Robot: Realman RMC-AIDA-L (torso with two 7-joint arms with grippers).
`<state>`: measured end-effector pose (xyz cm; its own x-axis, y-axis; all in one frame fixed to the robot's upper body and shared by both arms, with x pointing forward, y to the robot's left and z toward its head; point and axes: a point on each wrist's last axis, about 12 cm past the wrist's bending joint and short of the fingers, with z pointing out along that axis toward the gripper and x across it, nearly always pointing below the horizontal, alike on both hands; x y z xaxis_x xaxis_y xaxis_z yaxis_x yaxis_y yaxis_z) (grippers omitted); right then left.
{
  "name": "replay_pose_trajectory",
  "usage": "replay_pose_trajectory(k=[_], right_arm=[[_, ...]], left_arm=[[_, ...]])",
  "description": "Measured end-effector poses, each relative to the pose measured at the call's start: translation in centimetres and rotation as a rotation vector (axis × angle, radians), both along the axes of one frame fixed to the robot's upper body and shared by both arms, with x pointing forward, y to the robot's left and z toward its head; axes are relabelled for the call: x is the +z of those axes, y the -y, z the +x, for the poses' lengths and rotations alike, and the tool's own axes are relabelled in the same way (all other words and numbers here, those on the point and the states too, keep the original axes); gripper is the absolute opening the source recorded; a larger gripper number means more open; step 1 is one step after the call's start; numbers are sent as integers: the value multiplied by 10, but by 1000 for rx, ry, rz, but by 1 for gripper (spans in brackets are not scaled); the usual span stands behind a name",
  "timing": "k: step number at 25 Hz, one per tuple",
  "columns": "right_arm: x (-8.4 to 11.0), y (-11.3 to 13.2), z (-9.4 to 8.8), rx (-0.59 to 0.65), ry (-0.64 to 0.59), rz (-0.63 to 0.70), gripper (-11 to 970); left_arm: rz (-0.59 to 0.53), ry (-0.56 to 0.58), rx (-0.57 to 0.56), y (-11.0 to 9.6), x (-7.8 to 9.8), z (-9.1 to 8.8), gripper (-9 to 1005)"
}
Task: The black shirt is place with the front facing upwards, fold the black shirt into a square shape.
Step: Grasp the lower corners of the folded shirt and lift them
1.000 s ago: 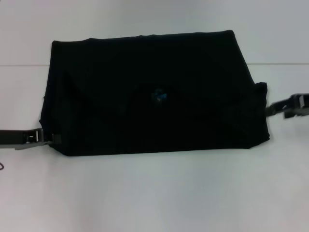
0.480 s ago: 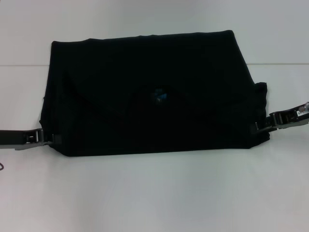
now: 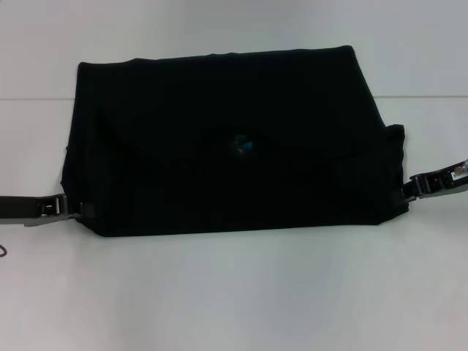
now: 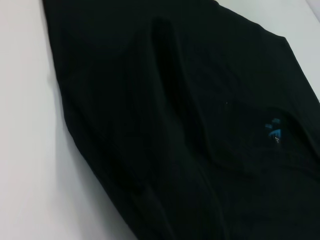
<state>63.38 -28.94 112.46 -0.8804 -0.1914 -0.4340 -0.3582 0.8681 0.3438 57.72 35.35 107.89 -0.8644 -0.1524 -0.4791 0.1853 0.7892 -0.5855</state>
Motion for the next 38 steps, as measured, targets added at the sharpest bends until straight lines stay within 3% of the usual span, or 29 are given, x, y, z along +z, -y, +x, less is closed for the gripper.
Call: replay_pose_trajectory(k=[8, 18, 27, 33, 38], right_arm=[[2, 2, 1, 0, 3, -3, 45], [8, 10, 3, -10, 18, -3, 5], [13, 1, 4, 80, 26, -33, 15], [11, 3, 7, 78, 59, -66, 211], [7, 1, 8, 74, 72, -86, 429]], left_arm=[[-1, 4, -6, 0, 2, 1, 3], [-9, 1, -13, 2, 2, 2, 4], [-8, 3, -11, 1, 3, 2, 4], [-8, 4, -11, 2, 3, 3, 3], [-9, 3, -11, 2, 3, 3, 4]])
